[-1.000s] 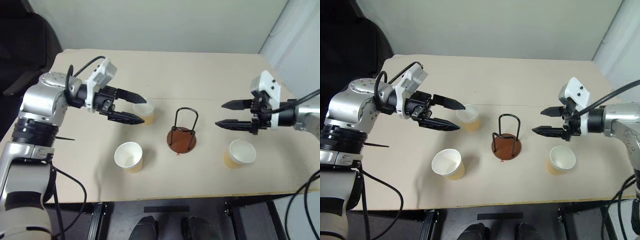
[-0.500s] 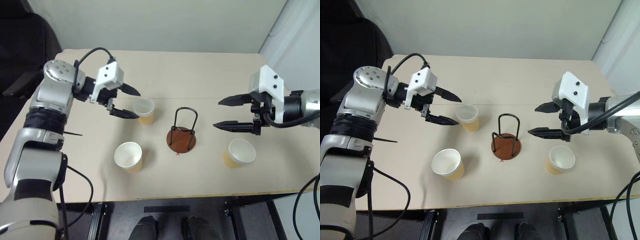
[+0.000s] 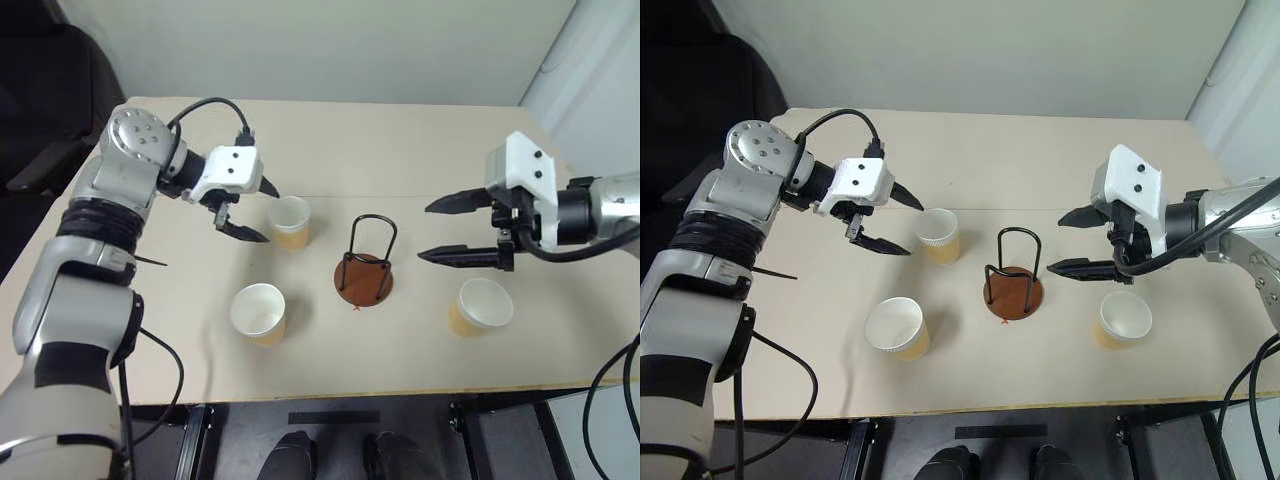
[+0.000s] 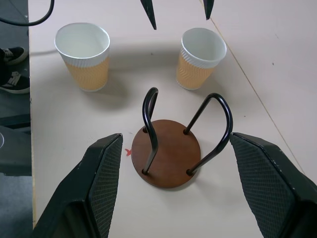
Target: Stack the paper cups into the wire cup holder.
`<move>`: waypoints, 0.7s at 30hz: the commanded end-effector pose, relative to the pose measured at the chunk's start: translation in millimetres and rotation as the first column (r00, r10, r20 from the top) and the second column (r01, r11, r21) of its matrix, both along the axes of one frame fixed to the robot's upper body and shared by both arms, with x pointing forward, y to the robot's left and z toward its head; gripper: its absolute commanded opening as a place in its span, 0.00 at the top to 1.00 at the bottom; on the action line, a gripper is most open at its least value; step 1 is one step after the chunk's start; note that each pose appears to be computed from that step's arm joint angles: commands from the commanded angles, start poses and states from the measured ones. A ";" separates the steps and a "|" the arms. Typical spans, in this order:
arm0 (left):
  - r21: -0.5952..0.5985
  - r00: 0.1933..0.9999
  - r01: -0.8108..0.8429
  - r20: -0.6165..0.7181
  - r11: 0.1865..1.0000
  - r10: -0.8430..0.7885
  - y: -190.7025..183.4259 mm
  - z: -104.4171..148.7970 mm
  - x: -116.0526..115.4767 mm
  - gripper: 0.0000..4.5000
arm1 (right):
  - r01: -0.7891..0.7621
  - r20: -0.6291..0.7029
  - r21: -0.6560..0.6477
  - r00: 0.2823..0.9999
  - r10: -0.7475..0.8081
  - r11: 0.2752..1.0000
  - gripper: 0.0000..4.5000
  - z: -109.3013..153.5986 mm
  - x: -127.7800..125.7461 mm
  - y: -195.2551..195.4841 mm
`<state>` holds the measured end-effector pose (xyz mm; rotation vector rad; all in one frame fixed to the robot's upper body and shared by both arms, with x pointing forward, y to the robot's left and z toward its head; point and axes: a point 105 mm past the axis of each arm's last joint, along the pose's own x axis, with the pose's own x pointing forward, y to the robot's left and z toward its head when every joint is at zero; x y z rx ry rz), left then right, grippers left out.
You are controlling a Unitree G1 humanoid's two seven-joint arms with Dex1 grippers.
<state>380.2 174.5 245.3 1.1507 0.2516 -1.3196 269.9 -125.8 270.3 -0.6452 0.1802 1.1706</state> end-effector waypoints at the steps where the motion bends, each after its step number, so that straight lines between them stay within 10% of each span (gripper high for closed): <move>1: 0.085 0.998 0.034 0.054 0.996 -0.039 3.0 10.9 -1.4 0.00 | -0.018 0.025 -0.003 1.000 0.018 1.000 0.23 7.7 -3.3 1.2; 21: 0.156 0.994 0.021 0.100 0.988 -0.036 7.5 7.5 5.7 0.00 | -0.030 0.010 0.003 0.999 0.030 1.000 0.23 10.8 -4.9 -1.6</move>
